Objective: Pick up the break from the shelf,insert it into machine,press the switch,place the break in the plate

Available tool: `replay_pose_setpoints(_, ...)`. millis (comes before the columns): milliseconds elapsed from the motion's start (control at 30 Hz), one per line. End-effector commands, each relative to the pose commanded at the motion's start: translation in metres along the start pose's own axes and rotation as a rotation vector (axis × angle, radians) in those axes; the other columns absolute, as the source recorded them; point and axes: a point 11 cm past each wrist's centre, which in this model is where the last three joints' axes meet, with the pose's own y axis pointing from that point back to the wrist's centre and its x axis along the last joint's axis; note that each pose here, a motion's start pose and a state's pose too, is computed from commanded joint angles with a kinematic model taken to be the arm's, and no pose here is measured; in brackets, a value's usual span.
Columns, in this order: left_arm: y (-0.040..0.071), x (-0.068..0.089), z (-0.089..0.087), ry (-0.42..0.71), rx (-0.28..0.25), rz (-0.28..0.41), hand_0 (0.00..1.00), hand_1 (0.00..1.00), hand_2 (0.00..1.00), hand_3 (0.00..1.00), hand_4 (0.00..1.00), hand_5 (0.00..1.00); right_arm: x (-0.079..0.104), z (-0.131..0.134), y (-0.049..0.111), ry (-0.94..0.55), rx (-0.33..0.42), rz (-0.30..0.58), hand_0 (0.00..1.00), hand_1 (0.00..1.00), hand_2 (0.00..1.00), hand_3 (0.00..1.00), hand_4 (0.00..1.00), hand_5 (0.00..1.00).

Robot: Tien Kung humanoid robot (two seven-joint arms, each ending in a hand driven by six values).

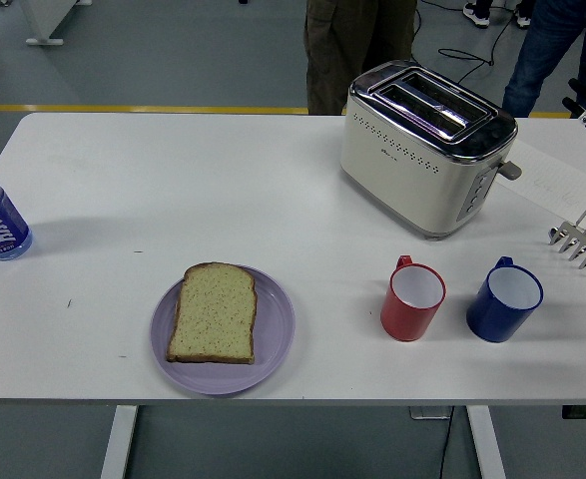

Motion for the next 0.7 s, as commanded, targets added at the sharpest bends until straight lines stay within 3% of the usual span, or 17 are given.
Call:
replay_pose_setpoints(400,0.001,-0.001,0.003,-0.001,-0.004,-0.002,0.637,0.489,0.461,0.55,0.341,0.829,0.043,0.011,0.023,-0.076,0.018,0.13,0.825,0.774,0.756,0.747,0.525,0.382)
replay_pose_setpoints(700,0.001,-0.002,0.003,-0.001,-0.005,-0.005,0.637,0.489,0.462,0.55,0.34,0.829,0.071,0.028,0.044,-0.216,0.04,0.226,0.786,0.743,0.731,0.708,0.518,0.365)
